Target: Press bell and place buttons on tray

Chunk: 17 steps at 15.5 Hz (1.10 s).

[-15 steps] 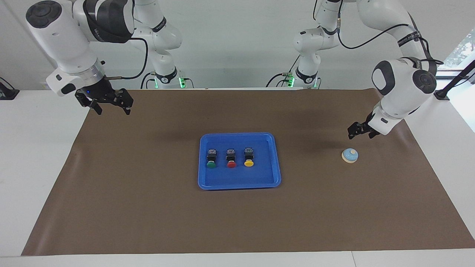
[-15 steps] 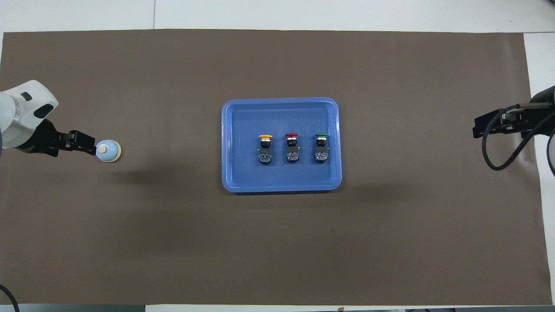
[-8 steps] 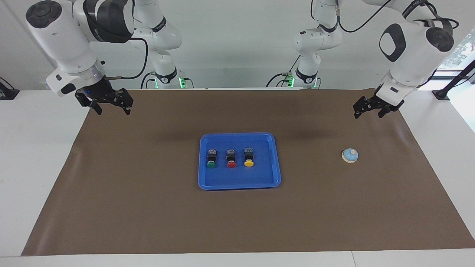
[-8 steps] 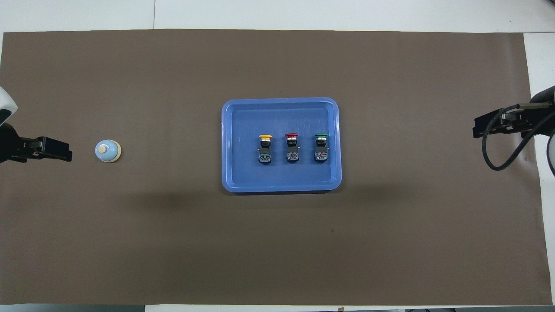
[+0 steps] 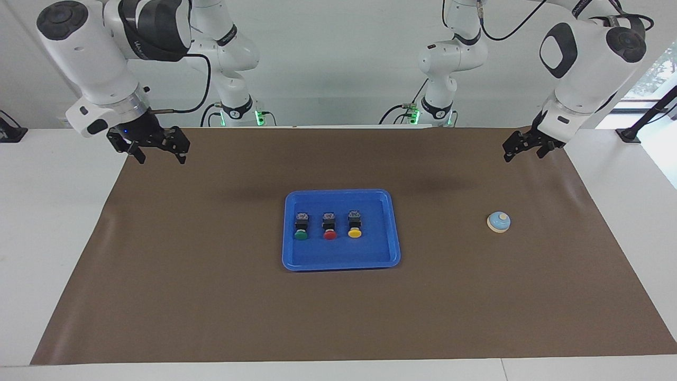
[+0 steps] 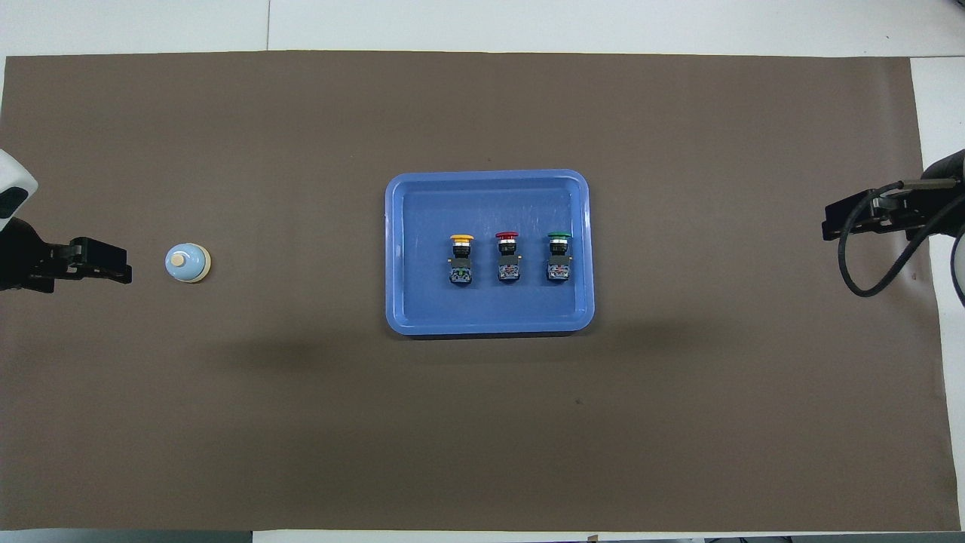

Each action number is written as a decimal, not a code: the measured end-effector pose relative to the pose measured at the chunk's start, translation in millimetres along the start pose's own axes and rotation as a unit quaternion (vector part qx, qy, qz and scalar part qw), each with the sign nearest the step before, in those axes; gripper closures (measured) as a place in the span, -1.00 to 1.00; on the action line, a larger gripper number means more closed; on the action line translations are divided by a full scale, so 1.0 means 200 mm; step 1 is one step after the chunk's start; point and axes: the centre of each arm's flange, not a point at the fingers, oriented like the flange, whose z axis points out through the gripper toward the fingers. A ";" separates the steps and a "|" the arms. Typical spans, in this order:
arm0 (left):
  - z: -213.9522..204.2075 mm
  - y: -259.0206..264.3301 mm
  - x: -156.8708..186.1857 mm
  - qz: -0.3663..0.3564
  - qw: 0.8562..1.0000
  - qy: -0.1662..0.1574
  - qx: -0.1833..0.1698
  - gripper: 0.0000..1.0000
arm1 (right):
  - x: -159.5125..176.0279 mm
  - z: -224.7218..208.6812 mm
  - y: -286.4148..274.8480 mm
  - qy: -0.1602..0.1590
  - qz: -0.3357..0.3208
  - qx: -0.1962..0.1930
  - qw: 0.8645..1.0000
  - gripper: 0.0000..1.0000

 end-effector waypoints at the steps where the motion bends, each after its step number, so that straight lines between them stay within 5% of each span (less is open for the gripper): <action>1: 0.00 0.01 0.00 0.002 1.000 0.000 0.000 -1.00 | 0.00 0.00 0.00 0.000 0.000 0.000 1.000 -1.00; 17: -0.20 0.13 0.00 0.020 0.999 0.028 0.002 -1.00 | 0.00 0.00 0.00 0.000 0.000 0.000 1.000 -1.00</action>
